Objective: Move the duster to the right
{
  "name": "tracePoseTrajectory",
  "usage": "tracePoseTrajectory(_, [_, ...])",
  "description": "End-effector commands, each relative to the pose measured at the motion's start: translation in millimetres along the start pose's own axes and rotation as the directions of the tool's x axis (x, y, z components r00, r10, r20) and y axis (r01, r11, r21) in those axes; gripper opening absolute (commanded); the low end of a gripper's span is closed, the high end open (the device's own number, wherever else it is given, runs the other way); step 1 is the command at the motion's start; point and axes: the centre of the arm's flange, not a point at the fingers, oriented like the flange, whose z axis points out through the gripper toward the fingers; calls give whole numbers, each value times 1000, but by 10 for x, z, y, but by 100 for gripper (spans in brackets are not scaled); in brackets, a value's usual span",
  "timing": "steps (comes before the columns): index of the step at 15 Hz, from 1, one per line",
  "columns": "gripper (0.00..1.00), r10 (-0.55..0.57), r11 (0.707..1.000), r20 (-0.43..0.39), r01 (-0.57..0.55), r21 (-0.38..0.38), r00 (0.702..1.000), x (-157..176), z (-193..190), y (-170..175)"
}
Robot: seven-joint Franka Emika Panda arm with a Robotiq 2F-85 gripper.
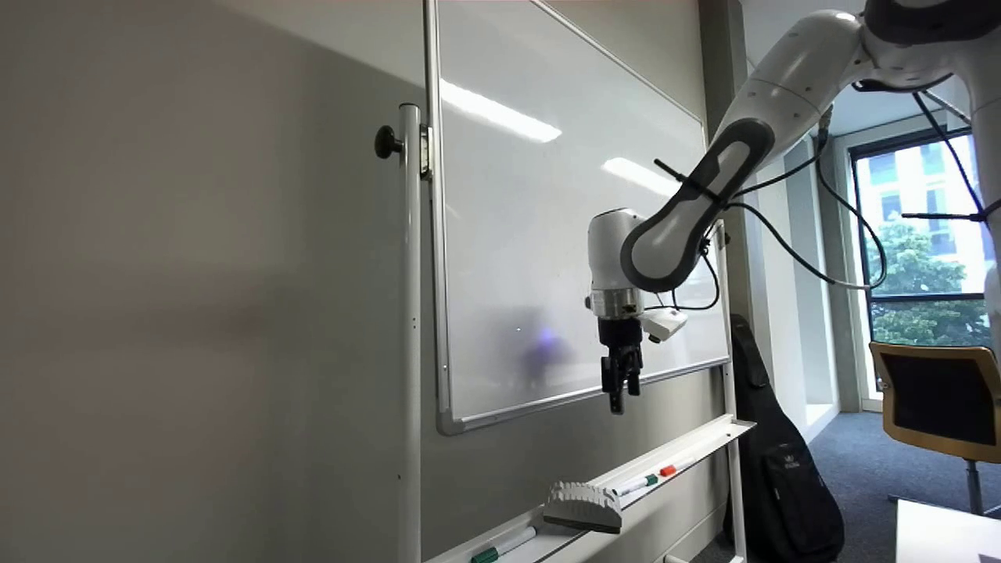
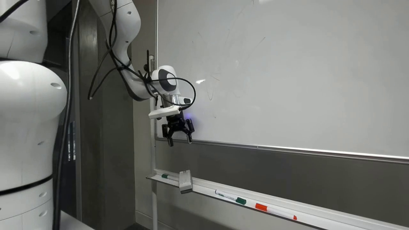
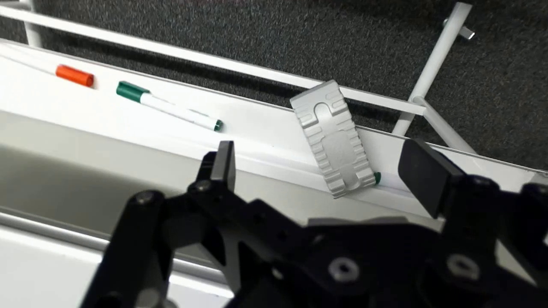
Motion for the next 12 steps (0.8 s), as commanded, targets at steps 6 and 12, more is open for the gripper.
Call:
tracePoseTrajectory(6, [100,-84,996,-45,84,-7,995,33,160,-131])
tracePoseTrajectory(12, [100,-85,996,-45,85,-7,995,33,160,-132])
